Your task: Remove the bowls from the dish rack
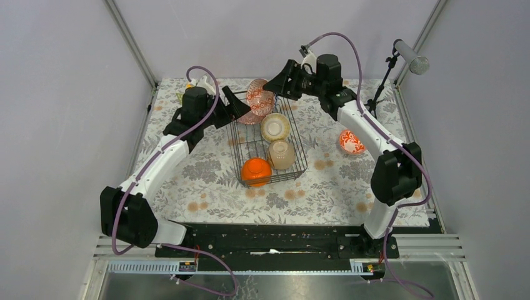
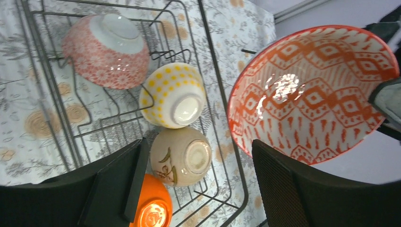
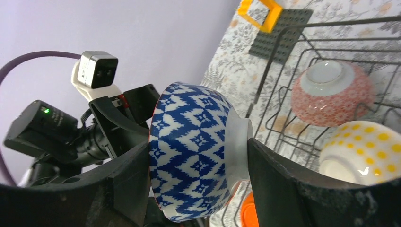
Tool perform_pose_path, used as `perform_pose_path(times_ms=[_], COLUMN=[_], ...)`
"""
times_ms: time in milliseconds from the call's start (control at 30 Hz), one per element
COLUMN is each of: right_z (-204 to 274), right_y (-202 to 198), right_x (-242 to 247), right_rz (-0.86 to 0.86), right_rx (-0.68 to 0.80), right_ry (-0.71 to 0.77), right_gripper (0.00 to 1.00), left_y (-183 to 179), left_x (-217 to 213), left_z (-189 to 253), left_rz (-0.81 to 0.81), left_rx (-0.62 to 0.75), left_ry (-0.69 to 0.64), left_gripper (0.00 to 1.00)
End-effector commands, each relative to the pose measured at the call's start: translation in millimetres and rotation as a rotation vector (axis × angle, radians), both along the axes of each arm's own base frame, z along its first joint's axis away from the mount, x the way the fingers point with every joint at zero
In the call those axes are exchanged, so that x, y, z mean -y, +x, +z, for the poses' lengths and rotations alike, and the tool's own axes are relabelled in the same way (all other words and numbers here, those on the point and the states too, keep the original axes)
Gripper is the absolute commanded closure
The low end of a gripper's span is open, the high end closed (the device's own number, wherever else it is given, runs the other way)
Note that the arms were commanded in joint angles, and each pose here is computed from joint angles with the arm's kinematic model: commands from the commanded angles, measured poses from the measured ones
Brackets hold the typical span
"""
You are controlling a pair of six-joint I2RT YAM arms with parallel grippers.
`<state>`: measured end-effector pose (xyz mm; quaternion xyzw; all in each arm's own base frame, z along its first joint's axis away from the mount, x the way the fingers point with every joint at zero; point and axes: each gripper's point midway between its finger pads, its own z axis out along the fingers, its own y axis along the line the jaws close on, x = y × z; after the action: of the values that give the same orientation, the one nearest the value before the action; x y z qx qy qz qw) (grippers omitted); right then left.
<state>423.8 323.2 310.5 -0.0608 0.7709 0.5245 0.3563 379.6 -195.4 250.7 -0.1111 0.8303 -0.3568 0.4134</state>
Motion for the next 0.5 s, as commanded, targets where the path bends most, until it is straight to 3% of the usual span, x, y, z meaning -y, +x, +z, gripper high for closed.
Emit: perform_pose_path(times_ms=[0, 167, 467], right_z=[59, 62, 63], right_y=[-25, -28, -34], right_x=[-4, -6, -8], right_rz=[0.079, 0.098, 0.121], right_rx=[0.024, -0.003, -0.042], right_ry=[0.19, 0.241, 0.288], right_gripper=[0.92, 0.92, 0.9], left_y=[5, 10, 17], left_x=[19, 24, 25], left_z=[44, 49, 39], left_rz=[-0.087, -0.108, -0.102], left_rx=[0.127, 0.137, 0.087], left_ry=[-0.094, -0.112, -0.088], left_gripper=[0.15, 0.23, 0.57])
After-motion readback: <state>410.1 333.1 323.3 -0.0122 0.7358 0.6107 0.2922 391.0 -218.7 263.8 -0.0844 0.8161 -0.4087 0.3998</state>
